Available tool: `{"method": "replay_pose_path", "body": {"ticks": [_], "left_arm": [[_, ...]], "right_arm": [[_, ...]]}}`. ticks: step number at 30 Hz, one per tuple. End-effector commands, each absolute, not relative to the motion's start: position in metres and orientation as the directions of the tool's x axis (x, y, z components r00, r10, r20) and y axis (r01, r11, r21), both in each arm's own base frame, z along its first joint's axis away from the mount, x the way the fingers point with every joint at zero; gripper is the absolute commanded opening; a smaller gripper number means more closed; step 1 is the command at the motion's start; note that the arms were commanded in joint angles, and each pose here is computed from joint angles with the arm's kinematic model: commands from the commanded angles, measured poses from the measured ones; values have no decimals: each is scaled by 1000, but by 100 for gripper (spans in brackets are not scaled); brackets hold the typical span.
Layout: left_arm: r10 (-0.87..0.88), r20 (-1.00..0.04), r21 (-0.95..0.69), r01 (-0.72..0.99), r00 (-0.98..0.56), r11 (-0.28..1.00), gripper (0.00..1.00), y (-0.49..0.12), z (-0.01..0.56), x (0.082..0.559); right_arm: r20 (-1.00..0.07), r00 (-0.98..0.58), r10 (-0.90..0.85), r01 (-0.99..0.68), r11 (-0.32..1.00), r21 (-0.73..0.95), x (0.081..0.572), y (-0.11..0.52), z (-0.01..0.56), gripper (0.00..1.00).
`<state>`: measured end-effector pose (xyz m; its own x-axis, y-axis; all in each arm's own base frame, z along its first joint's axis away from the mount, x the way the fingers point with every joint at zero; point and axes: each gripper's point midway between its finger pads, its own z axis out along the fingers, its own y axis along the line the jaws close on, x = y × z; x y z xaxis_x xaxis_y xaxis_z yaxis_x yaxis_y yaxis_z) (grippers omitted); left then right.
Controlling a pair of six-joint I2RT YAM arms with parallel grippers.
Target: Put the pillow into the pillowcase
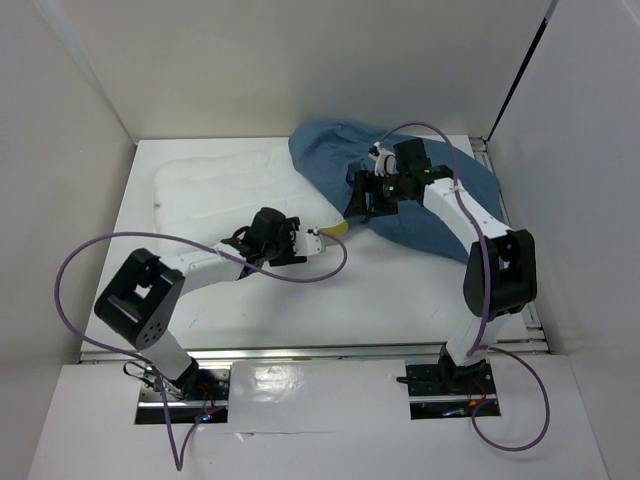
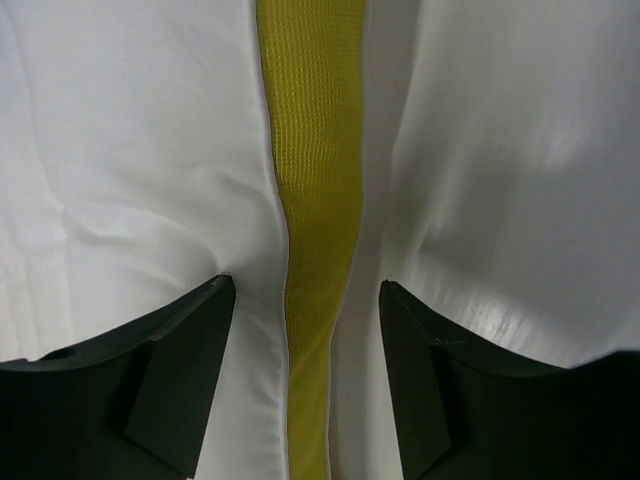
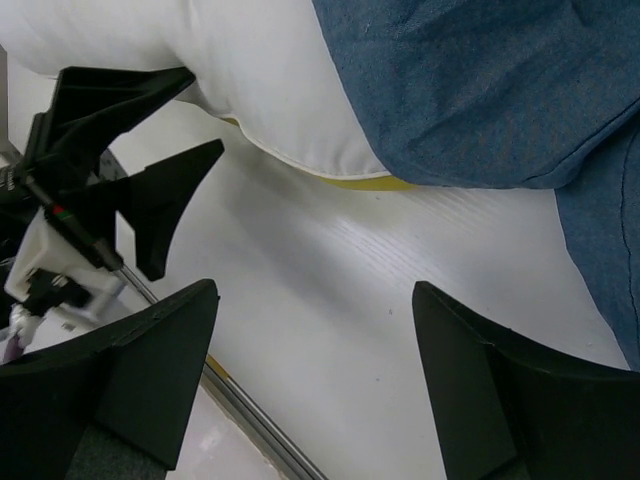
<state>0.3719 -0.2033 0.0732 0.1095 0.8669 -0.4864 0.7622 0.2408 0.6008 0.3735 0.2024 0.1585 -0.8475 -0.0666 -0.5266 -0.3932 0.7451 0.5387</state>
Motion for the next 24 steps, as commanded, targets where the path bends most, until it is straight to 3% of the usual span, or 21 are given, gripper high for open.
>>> {"method": "replay_pose_path", "body": {"ticks": [1, 3, 5, 6, 8, 16, 24], "left_arm": [[855, -505, 625, 734, 118, 267, 73, -211, 79, 397], [849, -517, 618, 734, 109, 282, 63, -214, 80, 406], [855, -511, 597, 752, 88, 279, 45, -216, 66, 409], [858, -506, 591, 759, 83, 275, 16, -217, 64, 411], [862, -505, 568, 767, 38, 299, 0, -216, 60, 419], [763, -639, 440, 769, -95, 464, 0, -206, 134, 451], [690, -714, 349, 793, -119, 499, 0, -200, 198, 448]], "right_arm": [[-542, -839, -56, -407, 726, 554, 381, 207, 166, 86], [-547, -835, -63, -415, 726, 549, 384, 207, 165, 86], [-539, -840, -64, -410, 727, 551, 384, 207, 162, 86], [-539, -840, -64, -410, 727, 551, 384, 207, 162, 86], [-544, -836, -71, -417, 726, 546, 384, 207, 162, 86], [-569, -821, -49, -405, 752, 520, 384, 194, 163, 85], [-656, -755, 23, -395, 782, 482, 404, 190, 174, 79]]}}
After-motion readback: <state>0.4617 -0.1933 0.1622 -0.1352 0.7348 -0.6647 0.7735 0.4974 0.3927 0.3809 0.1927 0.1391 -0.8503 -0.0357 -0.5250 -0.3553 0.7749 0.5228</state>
